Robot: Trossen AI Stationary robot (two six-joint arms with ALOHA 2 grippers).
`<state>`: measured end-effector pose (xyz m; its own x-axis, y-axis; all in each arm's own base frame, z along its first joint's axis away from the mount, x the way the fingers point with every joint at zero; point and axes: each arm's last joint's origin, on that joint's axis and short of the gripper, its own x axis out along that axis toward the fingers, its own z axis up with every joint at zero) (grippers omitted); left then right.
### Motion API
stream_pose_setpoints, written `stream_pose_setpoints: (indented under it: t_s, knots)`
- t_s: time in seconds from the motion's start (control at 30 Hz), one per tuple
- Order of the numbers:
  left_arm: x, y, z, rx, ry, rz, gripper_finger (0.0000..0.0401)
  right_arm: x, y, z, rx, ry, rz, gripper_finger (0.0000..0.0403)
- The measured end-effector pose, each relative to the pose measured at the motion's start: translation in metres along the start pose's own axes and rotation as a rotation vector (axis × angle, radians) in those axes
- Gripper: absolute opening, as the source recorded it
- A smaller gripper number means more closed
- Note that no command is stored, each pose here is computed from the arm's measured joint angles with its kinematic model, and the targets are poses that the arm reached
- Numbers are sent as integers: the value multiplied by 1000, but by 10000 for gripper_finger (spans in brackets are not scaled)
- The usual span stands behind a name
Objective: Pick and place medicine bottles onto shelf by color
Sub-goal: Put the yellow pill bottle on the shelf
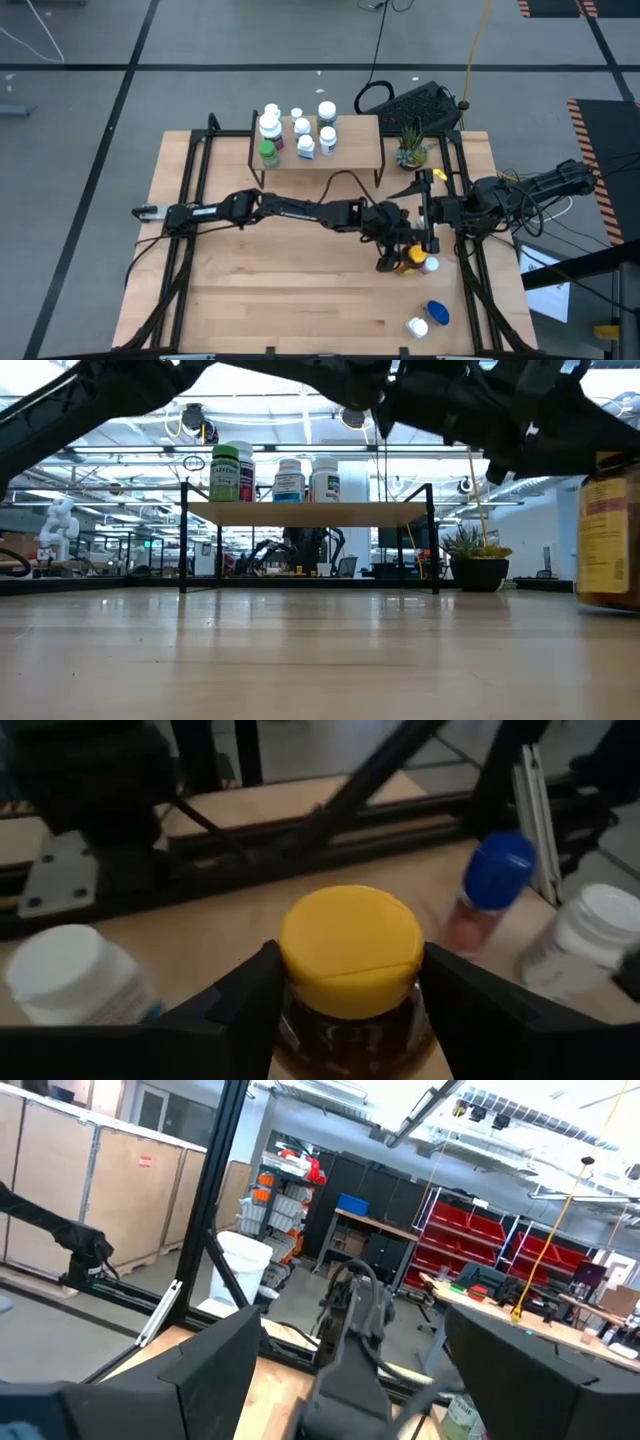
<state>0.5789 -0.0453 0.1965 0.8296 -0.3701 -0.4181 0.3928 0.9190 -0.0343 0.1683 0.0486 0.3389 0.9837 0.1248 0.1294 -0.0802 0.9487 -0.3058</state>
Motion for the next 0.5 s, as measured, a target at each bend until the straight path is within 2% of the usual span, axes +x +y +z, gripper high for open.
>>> stream_pose_setpoints:
  t_s: [0.17,0.3,0.5]
  knots:
    - [3,-24,0,23,55,-48,208,0,1,-1,1,13,5,313]
    - [1,-41,5,56,98,-22,213,0,1,-2,0,19,8,313]
    - [-3,-42,3,35,150,-32,215,0,2,-2,8,22,14,313]
